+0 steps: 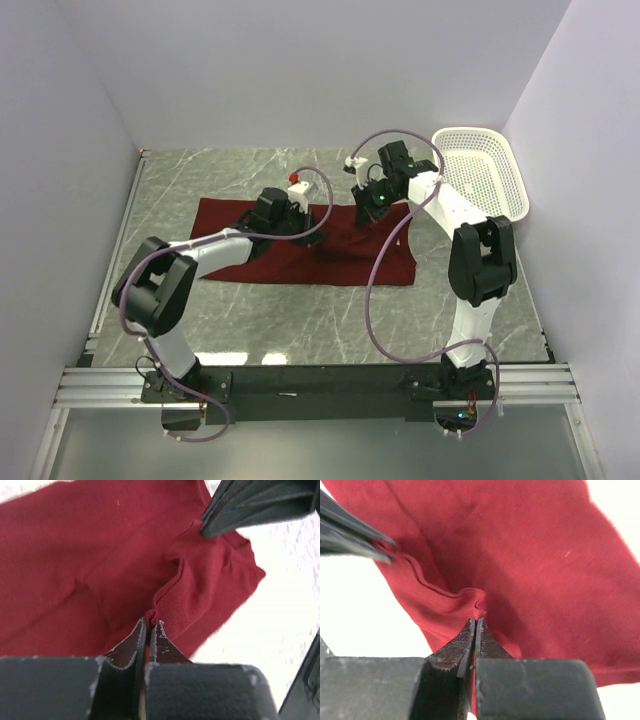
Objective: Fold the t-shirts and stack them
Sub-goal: Fold the tshirt
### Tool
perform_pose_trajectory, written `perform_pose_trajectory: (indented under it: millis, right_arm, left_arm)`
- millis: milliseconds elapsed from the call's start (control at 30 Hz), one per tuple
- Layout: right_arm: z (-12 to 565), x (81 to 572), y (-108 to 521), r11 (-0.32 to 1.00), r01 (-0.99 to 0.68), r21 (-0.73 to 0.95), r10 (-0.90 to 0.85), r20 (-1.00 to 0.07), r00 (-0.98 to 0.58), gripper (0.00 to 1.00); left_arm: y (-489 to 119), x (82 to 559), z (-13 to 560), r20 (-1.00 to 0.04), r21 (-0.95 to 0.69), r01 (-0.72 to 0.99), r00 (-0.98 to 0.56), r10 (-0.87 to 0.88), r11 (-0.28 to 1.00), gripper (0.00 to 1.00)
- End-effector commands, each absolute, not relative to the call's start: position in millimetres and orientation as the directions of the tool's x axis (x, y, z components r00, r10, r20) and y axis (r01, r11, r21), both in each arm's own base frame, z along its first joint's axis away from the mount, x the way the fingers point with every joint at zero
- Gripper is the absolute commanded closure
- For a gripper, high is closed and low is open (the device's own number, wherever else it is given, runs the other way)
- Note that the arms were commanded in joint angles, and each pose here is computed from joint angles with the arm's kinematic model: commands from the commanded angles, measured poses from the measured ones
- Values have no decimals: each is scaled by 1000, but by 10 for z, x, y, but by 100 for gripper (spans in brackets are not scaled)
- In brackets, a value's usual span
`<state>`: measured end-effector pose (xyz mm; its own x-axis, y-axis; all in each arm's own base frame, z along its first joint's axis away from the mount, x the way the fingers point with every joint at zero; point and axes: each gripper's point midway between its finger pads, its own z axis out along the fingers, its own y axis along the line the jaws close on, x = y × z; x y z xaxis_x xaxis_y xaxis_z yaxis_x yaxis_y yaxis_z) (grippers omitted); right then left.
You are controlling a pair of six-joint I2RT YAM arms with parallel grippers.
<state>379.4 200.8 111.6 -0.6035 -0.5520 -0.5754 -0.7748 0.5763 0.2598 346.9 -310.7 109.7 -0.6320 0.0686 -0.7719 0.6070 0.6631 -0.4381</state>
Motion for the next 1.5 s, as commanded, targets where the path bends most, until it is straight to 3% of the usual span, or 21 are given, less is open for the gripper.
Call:
perform_pose_trajectory:
  millis: [0, 500, 1333, 1467]
  right_arm:
    - [1270, 4070, 2143, 587, -778, 223, -508, -647, -568, 100]
    - [1231, 4413, 2063, 692, -709, 134, -457, -679, -574, 100]
    - [1063, 4603, 1958, 760, -644, 88, -428, -678, -597, 100]
    - [998, 4607, 1953, 760, -643, 95, -432, -666, -609, 96]
  left_arm:
    - [-3219, 3668, 1182, -777, -473, 599, -629, 15, 646, 99]
    - [-3111, 4202, 1010, -748, -498, 467, -657, -90, 730, 99]
    - [-3123, 4498, 734, -727, -475, 390, -679, -102, 789, 96]
    - [-3122, 4527, 752, -727, -476, 385, -678, -108, 791, 94]
